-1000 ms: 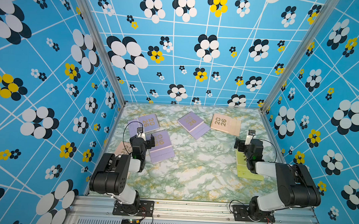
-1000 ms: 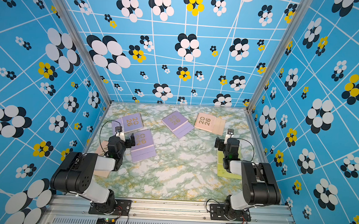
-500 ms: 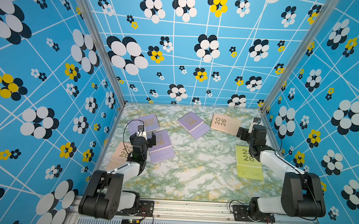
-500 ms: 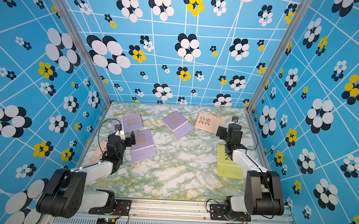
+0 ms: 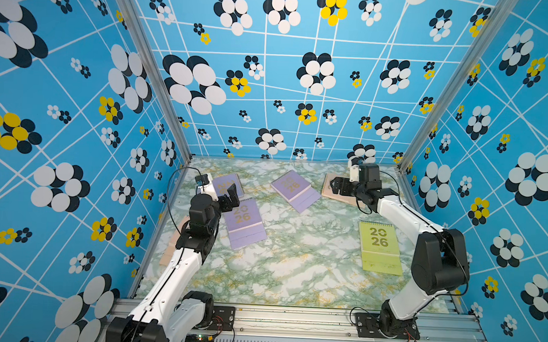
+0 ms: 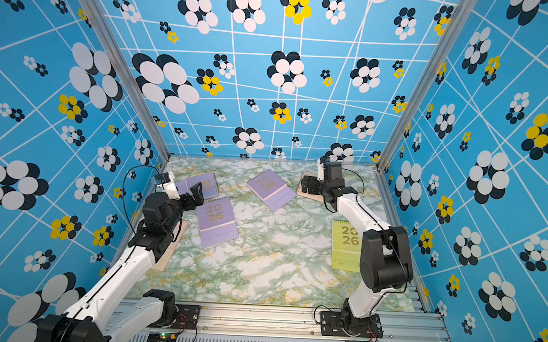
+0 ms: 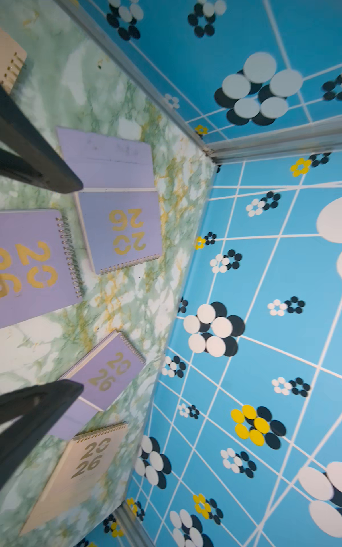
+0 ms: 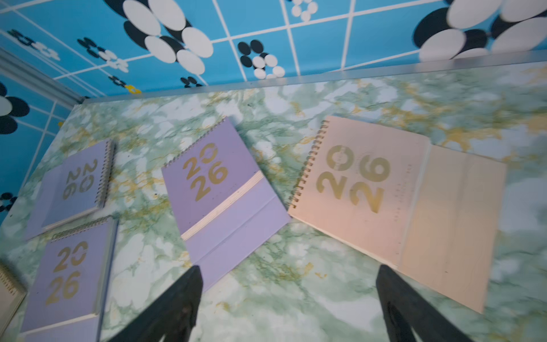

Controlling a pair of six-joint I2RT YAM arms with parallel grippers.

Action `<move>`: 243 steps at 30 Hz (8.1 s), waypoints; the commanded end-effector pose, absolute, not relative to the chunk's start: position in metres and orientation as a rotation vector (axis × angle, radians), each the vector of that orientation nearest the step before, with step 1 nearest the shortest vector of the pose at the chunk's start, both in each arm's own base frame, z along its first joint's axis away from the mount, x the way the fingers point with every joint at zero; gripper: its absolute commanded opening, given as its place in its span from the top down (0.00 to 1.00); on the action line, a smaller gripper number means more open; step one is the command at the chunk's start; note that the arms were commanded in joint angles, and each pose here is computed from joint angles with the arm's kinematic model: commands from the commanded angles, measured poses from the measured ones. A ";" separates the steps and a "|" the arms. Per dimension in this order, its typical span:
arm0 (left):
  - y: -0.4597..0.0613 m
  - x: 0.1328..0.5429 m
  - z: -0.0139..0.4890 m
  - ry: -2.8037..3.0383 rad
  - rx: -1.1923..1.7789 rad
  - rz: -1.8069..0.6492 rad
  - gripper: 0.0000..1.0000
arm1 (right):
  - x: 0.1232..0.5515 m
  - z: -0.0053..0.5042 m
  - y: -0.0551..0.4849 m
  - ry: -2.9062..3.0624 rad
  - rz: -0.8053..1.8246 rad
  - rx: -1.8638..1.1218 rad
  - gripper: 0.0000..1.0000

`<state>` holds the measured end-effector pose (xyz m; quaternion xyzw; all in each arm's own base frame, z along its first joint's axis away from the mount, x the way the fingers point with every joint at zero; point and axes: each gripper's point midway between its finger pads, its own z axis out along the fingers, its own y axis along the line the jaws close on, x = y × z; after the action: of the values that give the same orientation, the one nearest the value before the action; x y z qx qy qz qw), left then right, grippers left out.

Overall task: Stack the calendars
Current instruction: Move the calendar to the center of the board, then pick up the calendar at the center of the board.

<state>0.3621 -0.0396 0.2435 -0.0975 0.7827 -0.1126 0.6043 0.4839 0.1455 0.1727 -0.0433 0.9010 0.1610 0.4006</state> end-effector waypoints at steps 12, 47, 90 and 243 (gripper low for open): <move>-0.104 0.354 0.185 2.098 -0.231 -0.297 0.01 | 0.541 0.113 0.225 2.544 0.524 -0.283 0.13; -0.179 0.444 0.108 2.261 -0.317 -0.508 0.00 | 0.571 0.031 0.260 2.680 0.496 -0.228 0.14; -0.247 0.490 0.047 2.340 -0.348 -0.850 0.07 | 0.467 0.032 0.283 2.817 0.537 -0.276 0.21; -0.286 0.377 0.134 1.955 0.103 -1.392 0.43 | 0.389 0.090 0.294 2.564 0.920 -0.139 0.45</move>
<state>0.3868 -0.2778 0.1122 0.0091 0.7833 -0.5107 0.3543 0.3887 0.2783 0.0725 -0.0250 0.9321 0.3103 0.1851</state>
